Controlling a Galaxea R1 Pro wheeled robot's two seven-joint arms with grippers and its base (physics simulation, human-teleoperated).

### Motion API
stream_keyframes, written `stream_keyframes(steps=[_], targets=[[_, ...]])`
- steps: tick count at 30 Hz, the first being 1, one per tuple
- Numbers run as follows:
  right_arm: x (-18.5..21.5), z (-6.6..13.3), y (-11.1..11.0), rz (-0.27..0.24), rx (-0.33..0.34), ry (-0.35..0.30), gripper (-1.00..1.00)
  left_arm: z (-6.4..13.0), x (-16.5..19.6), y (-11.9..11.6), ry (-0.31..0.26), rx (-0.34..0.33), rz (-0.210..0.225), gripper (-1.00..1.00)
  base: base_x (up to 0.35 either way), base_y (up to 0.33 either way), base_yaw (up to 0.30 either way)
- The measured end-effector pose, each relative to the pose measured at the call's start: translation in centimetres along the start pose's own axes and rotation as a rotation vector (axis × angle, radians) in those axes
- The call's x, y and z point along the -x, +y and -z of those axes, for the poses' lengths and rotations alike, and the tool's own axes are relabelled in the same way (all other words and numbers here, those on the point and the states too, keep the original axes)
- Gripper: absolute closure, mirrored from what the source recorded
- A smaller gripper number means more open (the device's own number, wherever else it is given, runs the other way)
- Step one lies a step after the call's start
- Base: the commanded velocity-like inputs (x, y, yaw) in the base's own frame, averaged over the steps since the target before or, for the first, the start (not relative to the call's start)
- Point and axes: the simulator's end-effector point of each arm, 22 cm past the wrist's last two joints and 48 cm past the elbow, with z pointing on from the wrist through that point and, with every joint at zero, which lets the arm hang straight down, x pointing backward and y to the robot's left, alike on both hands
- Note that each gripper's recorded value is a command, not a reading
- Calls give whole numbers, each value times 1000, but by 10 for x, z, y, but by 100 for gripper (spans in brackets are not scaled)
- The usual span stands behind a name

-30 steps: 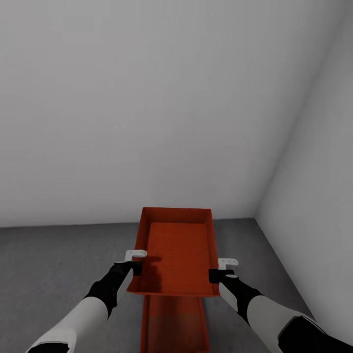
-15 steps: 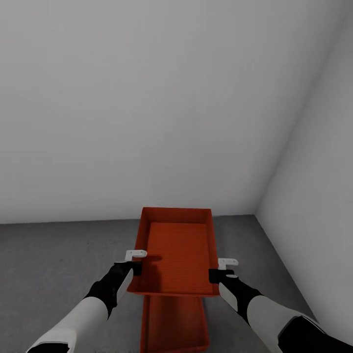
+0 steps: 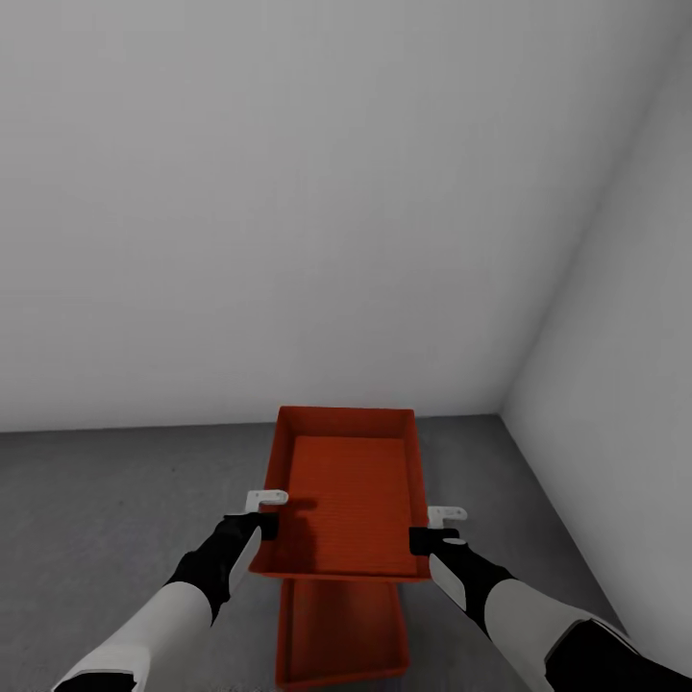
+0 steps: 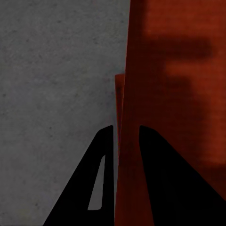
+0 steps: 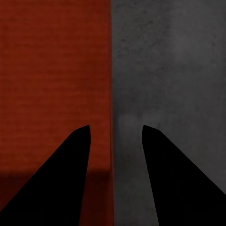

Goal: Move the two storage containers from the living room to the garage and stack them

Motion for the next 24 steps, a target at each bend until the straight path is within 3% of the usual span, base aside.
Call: stream_keyframes(steps=[24], targets=[[-21,-11,-1,1,-1,39,100,-14,-19,-1,39,1,-3,100,0,0,0]])
